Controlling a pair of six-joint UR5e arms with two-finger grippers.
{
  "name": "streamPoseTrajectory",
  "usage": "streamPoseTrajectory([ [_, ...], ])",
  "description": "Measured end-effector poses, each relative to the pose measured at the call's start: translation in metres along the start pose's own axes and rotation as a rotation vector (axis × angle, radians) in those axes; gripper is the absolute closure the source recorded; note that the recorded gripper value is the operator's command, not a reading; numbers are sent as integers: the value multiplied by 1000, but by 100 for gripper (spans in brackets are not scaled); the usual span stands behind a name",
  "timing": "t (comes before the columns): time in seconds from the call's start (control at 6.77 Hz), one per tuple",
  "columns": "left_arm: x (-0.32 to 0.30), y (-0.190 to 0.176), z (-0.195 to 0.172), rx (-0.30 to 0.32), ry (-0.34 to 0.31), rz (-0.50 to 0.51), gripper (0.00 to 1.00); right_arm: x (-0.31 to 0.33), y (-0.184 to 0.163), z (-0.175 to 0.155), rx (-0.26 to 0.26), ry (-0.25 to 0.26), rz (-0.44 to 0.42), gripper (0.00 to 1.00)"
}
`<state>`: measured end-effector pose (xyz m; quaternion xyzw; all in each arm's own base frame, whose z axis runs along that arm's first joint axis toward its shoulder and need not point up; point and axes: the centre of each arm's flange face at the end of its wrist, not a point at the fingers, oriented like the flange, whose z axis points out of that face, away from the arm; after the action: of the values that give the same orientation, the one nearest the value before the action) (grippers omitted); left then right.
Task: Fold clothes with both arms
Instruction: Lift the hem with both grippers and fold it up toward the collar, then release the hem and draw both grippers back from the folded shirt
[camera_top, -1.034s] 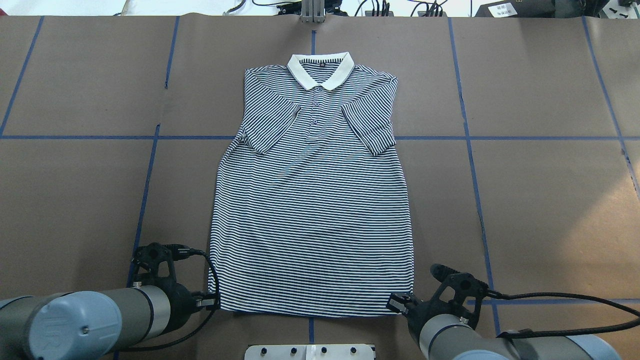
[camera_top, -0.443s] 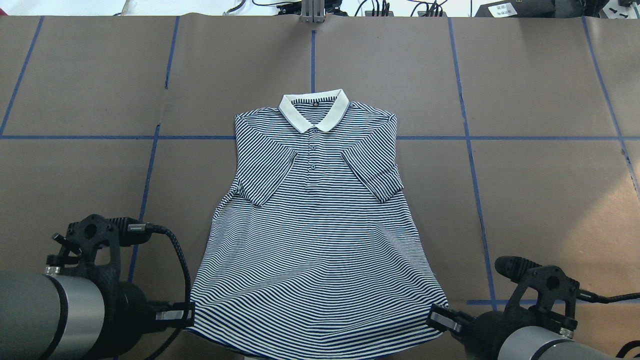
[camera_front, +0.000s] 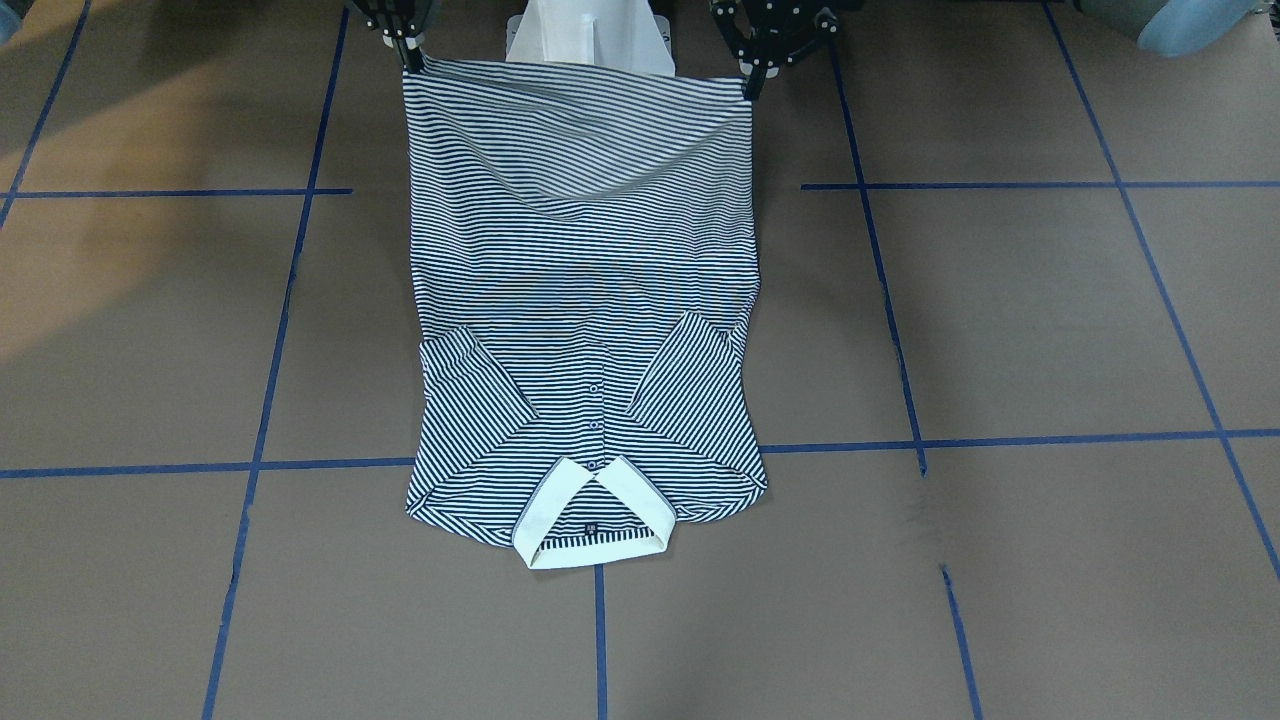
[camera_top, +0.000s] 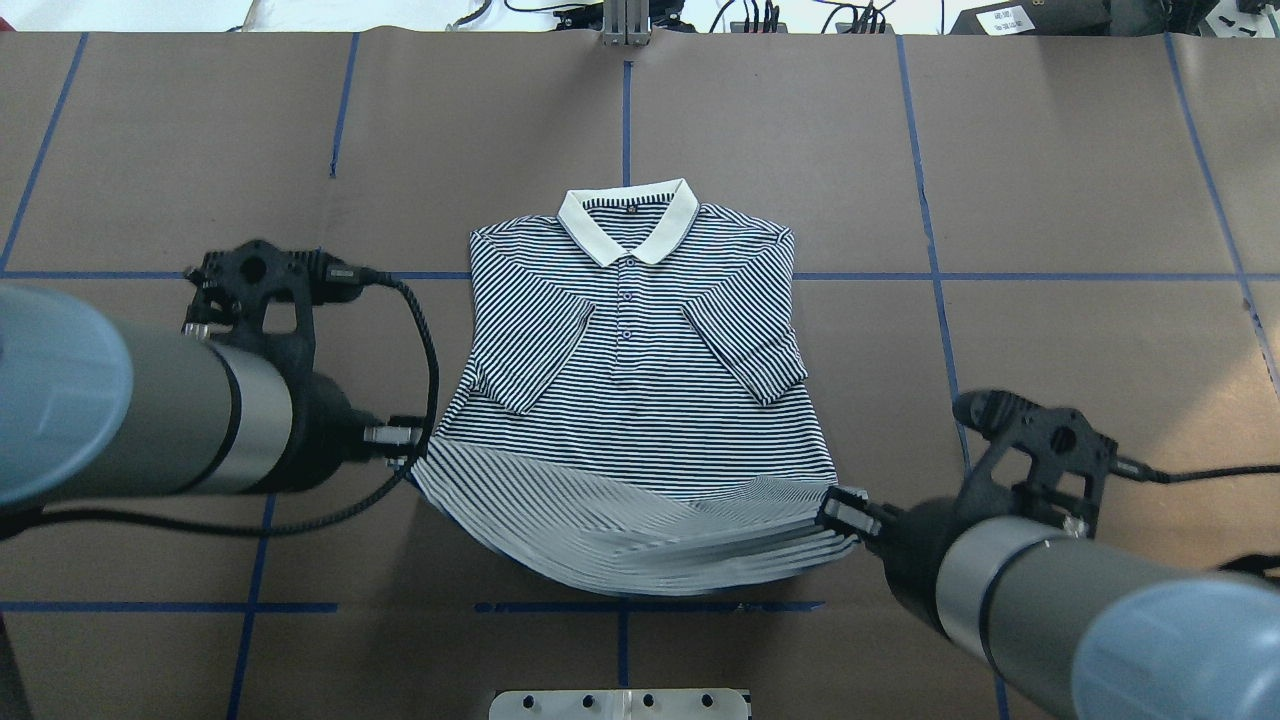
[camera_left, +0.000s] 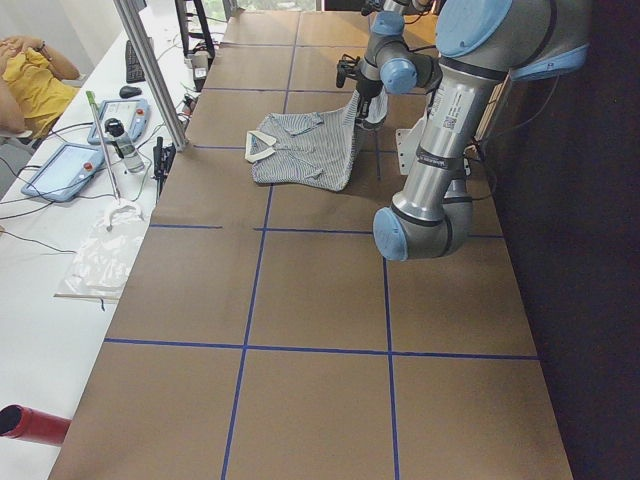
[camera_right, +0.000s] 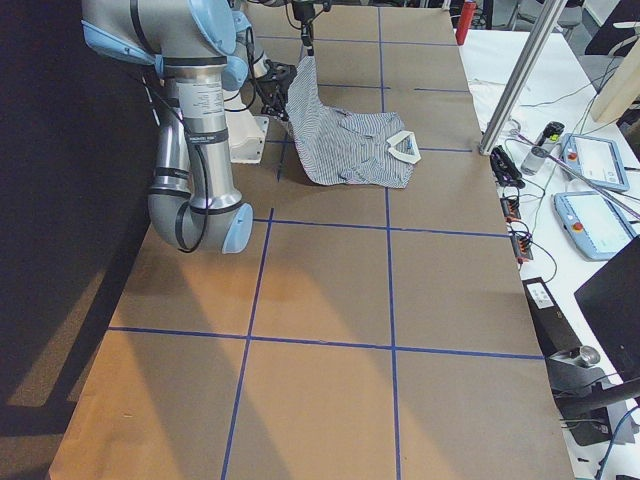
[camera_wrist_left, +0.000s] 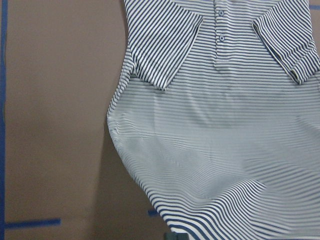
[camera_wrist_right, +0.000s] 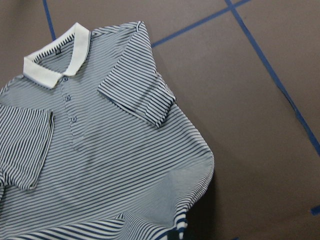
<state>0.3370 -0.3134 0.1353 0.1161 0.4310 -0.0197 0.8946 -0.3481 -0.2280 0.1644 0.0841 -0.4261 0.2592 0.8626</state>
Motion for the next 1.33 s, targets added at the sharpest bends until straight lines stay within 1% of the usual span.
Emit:
streamPoseTrajectory([
  [0.3,-11,-75,14,82,-86,27,100,-39,-76,32,70,56,28,100],
  [0.44,-15,-106,28,109,-114,30,100,-50,-108,51,107,82,36,100],
  [0.59,-19,-133,53,130,-126,29,100,-60,-131,82,133,88,44,100],
  [0.89,-29,-180,122,168,-124,24,100,-79,-170,161,173,69,48,100],
  [1.18,-41,-218,192,207,-131,21,100,-94,-202,231,199,96,39,100],
  [1.33,-51,-229,222,212,-141,18,100,-94,-212,265,203,106,35,100],
])
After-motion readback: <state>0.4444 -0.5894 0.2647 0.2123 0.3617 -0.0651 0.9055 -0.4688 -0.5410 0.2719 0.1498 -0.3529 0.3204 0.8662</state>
